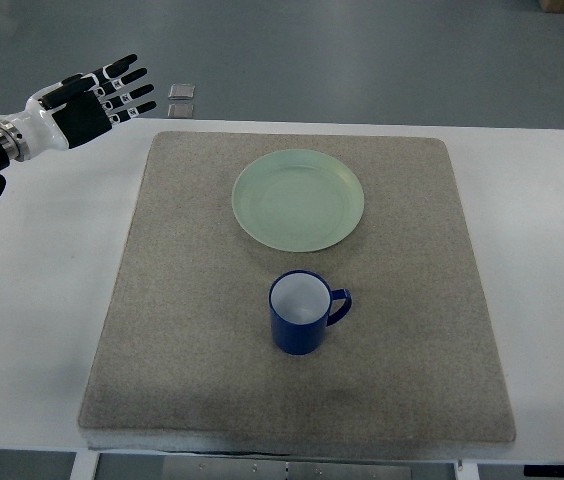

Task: Place cup left of plate with left hand
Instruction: 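Lower the raised left hand toward the mat beside the plate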

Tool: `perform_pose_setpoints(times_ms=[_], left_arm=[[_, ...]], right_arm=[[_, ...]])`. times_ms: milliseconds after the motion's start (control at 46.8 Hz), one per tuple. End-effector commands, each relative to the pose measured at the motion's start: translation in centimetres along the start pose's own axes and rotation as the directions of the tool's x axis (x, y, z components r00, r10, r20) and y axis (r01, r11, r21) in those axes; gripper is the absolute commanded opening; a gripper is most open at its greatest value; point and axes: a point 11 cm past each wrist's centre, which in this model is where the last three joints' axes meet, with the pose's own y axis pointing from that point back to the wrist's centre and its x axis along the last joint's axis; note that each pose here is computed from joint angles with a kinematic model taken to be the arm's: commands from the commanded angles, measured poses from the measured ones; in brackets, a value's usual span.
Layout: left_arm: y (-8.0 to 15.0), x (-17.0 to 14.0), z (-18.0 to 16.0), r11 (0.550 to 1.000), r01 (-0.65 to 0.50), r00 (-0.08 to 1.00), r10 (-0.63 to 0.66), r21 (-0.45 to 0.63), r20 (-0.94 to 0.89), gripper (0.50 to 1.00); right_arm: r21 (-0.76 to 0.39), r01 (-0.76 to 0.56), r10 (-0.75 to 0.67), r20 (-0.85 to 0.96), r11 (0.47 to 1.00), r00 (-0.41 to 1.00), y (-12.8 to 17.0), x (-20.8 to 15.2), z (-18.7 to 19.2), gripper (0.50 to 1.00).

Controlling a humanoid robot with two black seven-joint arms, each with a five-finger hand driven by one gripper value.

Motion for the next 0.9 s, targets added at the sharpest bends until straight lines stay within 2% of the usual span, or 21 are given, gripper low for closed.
perform_pose_setpoints(times_ms=[0, 491, 662, 791, 876], left_arm=[[0.0, 0.0, 0.0, 1.0, 0.001, 1.0, -0.001, 0.001, 0.001, 0.999], [0.7, 1.0, 0.8, 0.996, -0.021, 1.0, 0.021, -0.089, -0.005, 0.999], [0.4, 0.8, -0.3, 1.0, -0.019, 0.994, 0.021, -0.016, 0.105, 0.999], [2.4, 1.7, 2.0, 0.995, -0.044, 0.967, 0.063, -0.085, 0.245, 0.999], [3.3, 1.7, 2.2, 0.993, -0.029, 0.942, 0.067, -0.117, 0.329, 0.999]], right_arm=[[0.0, 0.0, 0.0, 0.0, 1.0, 1.0, 0.0, 0.0, 0.0, 0.932], [0.0, 0.0, 0.0, 0.0, 1.0, 1.0, 0.0, 0.0, 0.0, 0.932], [0.0, 0.0, 0.0, 0.0, 1.0, 1.0, 0.0, 0.0, 0.0, 0.932], [0.0, 0.0, 0.0, 0.0, 1.0, 1.0, 0.0, 0.0, 0.0, 0.932], [0.0, 0.0, 0.0, 0.0, 1.0, 1.0, 0.0, 0.0, 0.0, 0.932]])
